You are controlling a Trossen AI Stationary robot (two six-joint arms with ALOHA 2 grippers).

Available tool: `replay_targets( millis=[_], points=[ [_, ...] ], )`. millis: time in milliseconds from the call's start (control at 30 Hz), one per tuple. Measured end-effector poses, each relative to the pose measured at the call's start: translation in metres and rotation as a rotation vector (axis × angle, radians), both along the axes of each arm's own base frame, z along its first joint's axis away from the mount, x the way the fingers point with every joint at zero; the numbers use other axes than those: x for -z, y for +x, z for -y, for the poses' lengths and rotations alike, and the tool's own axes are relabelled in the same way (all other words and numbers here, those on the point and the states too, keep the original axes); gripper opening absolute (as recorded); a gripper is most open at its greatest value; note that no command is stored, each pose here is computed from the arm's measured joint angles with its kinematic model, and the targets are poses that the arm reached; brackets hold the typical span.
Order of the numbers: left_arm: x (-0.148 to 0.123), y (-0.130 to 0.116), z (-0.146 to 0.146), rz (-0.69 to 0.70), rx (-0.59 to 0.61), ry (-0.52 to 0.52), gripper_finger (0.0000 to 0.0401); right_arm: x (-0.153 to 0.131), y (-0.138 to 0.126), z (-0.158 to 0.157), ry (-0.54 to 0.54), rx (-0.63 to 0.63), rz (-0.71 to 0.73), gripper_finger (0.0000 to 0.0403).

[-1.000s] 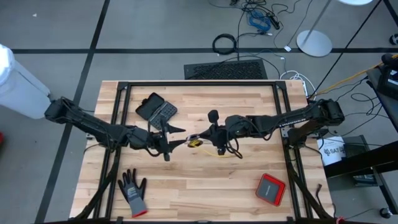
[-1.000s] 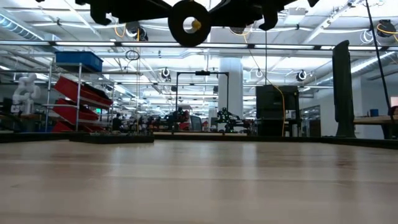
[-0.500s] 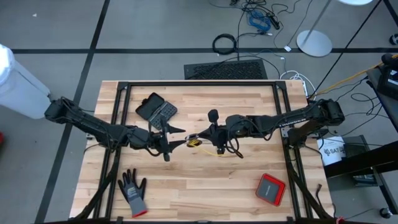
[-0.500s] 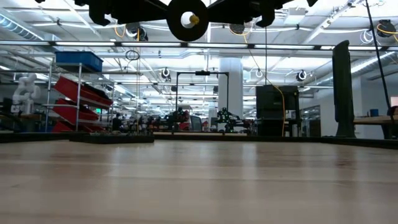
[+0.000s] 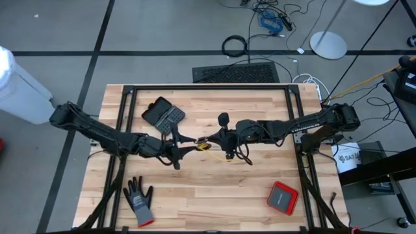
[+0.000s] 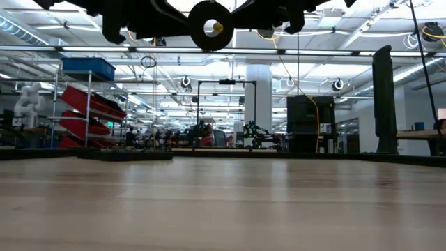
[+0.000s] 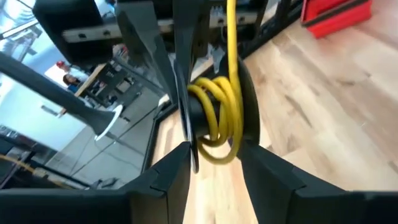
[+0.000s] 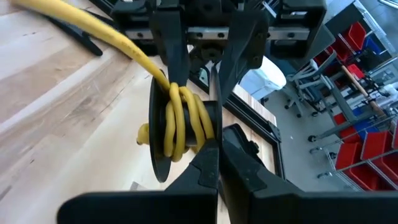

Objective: Coil cords
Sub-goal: Uncoil the yellow wire from the spool

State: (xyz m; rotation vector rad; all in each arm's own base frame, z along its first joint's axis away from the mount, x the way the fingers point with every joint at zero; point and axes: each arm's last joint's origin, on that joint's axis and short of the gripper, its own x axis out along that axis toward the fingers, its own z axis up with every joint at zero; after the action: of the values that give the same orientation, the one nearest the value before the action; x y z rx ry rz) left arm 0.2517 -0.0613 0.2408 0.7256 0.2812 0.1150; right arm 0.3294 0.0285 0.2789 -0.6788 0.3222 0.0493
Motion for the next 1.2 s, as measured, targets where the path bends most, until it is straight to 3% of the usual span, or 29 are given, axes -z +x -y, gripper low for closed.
replay_targets(
  millis=[733,1133,1200],
  points=[
    [-0.0069,0.0023,-0.0027,0.077,-0.033,-0.014,0.014,0.0006,-0.0002,0.0,0.0,0.0,-0.007,0.0],
    [-0.0067,0.0022,-0.0029,0.075,-0.038,-0.016,0.0014,0.0005,-0.0002,0.0001,-0.001,0.003,-0.005,0.0],
    [-0.0067,0.0022,-0.0031,0.075,-0.04,-0.016,0.0008,0.0005,-0.0002,0.0,-0.001,0.003,-0.006,0.0]
  ],
)
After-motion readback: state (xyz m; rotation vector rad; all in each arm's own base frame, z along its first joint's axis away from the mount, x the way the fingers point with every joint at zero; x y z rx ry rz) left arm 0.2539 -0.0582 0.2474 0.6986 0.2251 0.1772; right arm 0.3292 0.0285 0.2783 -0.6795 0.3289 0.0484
